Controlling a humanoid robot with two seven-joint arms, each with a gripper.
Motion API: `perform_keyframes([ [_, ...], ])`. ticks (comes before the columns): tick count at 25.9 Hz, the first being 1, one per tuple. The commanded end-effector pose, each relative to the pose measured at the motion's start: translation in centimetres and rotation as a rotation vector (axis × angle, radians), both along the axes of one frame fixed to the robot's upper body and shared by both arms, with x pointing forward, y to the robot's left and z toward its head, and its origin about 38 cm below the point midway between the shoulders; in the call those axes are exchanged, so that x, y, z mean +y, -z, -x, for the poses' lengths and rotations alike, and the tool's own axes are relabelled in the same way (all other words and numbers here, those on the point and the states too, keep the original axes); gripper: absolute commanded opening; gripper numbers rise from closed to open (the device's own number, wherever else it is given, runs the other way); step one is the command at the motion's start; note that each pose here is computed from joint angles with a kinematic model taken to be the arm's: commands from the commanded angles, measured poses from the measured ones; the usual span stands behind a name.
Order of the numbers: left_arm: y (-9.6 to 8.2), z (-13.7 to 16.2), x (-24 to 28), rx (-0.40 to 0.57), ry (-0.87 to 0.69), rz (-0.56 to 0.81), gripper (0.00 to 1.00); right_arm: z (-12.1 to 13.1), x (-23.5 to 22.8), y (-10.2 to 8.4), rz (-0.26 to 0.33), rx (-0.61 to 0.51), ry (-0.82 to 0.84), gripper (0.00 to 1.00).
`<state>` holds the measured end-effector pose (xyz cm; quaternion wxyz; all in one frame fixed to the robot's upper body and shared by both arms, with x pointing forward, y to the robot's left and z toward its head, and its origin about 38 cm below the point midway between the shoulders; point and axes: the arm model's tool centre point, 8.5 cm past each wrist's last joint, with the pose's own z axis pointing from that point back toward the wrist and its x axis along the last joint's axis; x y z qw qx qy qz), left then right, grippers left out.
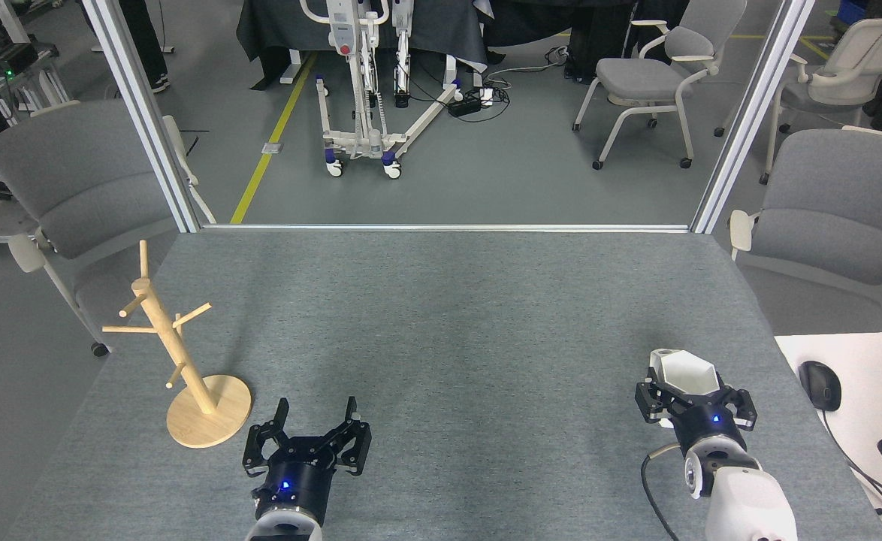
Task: Hang cup on storage rack
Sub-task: 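Lift the white cup with the right gripper, then carry the cup toward the left gripper at table center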
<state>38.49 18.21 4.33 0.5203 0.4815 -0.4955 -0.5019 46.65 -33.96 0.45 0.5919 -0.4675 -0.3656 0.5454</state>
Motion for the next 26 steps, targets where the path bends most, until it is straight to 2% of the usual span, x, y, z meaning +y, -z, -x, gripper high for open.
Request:
perform_keyframes([
  [1,0.0,0.0,-0.1,0.000,0.006,0.000,0.99,0.0,0.0,0.0,0.000,-0.002,0.000,0.97],
  [5,0.1,0.1,-0.2,-0.001,0.020,0.002,0.99,0.0,0.0,0.0,-0.003,-0.002,0.002,0.96],
  [10,0.2,0.3,-0.4,-0.004,0.033,0.008,0.99,0.0,0.0,0.0,-0.009,-0.005,0.003,0.84],
  [13,0.0,0.3,-0.6,-0.013,0.045,0.009,0.99,0.0,0.0,0.0,-0.021,-0.008,0.005,0.64],
  [14,-0.1,0.3,-0.7,-0.017,0.051,0.010,0.99,0.0,0.0,0.0,-0.025,-0.008,0.001,0.51],
  [15,-0.2,0.3,-0.8,-0.021,0.058,0.011,0.99,0.0,0.1,-0.1,-0.026,-0.010,-0.002,0.33],
  [17,-0.4,0.3,-1.0,-0.027,0.075,0.014,0.99,-0.1,0.1,-0.1,-0.028,-0.010,-0.002,0.14],
  [19,-0.4,0.3,-1.2,-0.028,0.087,0.015,0.99,-0.2,0.2,-0.3,-0.036,-0.016,-0.001,0.13],
  [22,-0.5,0.3,-2.1,-0.030,0.129,0.016,0.99,-0.6,-0.1,-1.5,-0.088,-0.052,0.021,0.10],
  [24,-0.5,0.5,-2.8,-0.031,0.152,0.014,0.99,-1.1,-0.4,-3.2,-0.139,-0.091,0.041,0.09],
  [26,-0.6,0.5,-3.2,-0.036,0.176,0.010,0.99,-1.6,-1.0,-5.6,-0.191,-0.106,0.050,0.08],
])
